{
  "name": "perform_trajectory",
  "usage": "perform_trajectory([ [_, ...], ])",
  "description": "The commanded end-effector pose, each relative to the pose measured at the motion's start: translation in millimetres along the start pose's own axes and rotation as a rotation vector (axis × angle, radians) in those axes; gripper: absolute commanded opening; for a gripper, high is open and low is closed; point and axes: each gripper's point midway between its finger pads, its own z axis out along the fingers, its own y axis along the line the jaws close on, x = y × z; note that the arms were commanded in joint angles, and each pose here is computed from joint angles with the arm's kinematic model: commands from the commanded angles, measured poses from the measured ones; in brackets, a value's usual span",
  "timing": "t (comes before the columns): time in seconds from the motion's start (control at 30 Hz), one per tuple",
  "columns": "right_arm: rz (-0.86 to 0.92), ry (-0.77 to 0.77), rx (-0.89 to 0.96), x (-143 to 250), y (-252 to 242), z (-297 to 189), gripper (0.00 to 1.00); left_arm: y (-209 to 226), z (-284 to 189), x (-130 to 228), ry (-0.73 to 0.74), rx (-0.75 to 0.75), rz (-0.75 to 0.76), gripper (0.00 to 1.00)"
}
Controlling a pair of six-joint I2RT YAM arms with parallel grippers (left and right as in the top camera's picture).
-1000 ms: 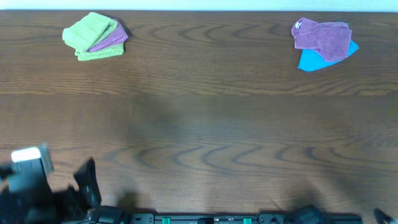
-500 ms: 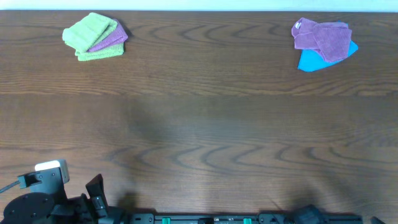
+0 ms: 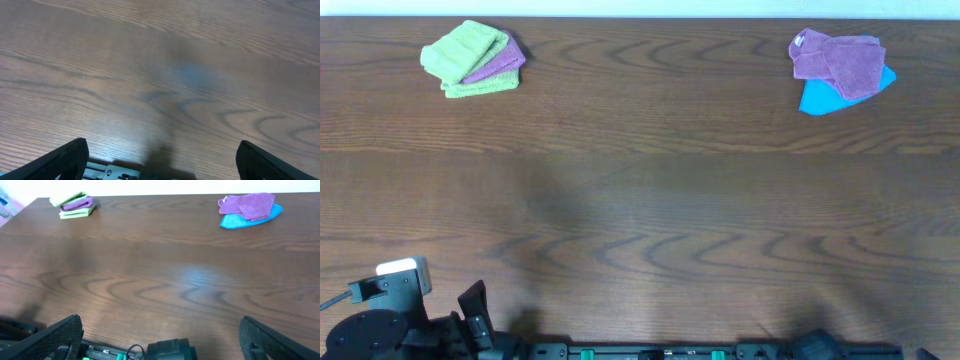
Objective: Fold the cloth
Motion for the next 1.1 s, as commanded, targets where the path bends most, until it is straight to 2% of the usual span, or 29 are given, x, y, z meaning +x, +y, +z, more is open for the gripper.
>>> perform_trajectory([
  [0.0,0.016,0.007,-0.001,1.2,0.9,0.6,0.99,2.4,1.0,1.6,0.006,-0.013,0.002,0.95],
  [0.17,0.016,0.006,-0.001,1.1,1.0,0.6,0.99,2.0,0.8,-11.6,-0.049,-0.017,-0.007,0.95],
  [0.27,0.017,0.006,-0.001,1.1,1.0,0.6,0.99,1.5,-5.1,-47.4,-0.221,-0.022,-0.027,0.95],
  [0.4,0.016,0.006,-0.001,1.1,1.0,0.6,0.99,-4.2,-4.7,-65.7,-0.393,-0.004,0.084,0.95],
  [0.53,0.016,0.006,-0.002,1.1,1.0,0.6,0.99,-11.5,16.9,-56.9,-0.535,0.012,0.221,0.95],
  [0.63,0.017,0.006,-0.001,1.1,1.0,0.6,0.99,-13.4,32.3,-49.1,-0.597,0.021,0.235,0.95],
  [1.07,0.017,0.006,-0.001,1.1,1.0,0.6,0.99,-24.7,118.2,-21.6,-0.612,0.088,0.252,0.95],
])
